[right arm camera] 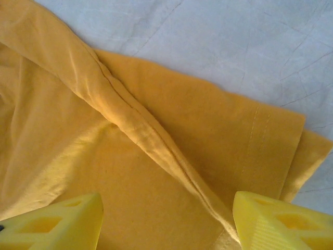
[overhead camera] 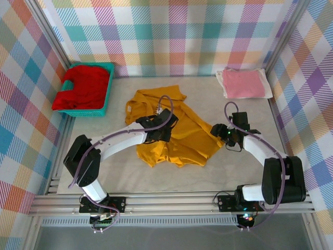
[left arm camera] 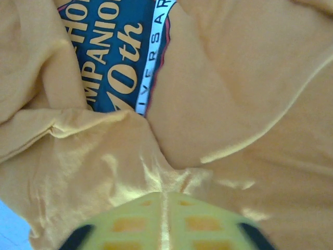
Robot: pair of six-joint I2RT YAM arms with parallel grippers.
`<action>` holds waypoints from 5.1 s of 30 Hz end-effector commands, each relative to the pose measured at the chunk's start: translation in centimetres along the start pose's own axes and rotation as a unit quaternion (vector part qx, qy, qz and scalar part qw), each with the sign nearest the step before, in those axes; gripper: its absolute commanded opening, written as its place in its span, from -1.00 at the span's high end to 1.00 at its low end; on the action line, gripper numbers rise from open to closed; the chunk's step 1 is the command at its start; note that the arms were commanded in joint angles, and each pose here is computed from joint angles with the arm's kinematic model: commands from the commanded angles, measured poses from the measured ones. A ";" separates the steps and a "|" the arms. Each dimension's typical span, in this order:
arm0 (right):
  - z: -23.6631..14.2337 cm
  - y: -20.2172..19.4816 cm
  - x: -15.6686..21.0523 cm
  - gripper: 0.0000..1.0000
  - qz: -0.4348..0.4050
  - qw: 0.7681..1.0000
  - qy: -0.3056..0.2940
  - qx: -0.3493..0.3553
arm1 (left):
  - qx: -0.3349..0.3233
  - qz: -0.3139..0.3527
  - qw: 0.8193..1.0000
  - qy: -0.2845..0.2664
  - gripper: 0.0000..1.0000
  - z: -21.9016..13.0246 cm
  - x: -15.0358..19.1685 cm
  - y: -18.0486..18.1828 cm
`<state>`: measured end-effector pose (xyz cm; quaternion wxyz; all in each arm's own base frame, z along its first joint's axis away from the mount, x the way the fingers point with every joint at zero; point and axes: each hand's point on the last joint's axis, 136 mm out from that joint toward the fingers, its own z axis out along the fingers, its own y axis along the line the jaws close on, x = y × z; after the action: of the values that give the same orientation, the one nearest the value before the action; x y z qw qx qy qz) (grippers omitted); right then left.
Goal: Fold and stack the t-shirts
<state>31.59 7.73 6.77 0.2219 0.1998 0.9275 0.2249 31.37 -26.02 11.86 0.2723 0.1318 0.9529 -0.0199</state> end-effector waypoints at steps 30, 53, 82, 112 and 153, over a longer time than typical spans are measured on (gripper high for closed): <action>-1.1 1.8 -1.3 -0.32 -0.006 0.999 -0.021 -0.036 | 0.035 -0.018 0.999 0.035 0.60 3.6 2.9 -0.9; -1.1 0.7 -1.1 -0.32 0.009 1.000 -0.019 -0.004 | -0.012 -0.049 0.999 0.000 1.00 -0.7 2.1 3.1; 0.2 1.2 -1.1 -0.27 0.012 1.000 0.001 -0.022 | 0.026 -0.048 0.998 0.023 0.35 2.0 3.1 1.8; 0.5 0.6 -0.4 -0.27 0.020 1.000 0.011 -0.014 | 0.041 -0.051 0.998 -0.001 1.00 -0.4 2.9 2.5; 1.2 0.7 -0.4 -0.26 0.023 0.999 0.016 -0.020 | -0.053 0.021 0.998 0.025 0.88 2.1 3.4 2.4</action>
<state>32.00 8.37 5.48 0.1954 0.2102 0.9278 0.2383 30.65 -24.15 8.01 0.2576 0.1424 0.9555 0.0185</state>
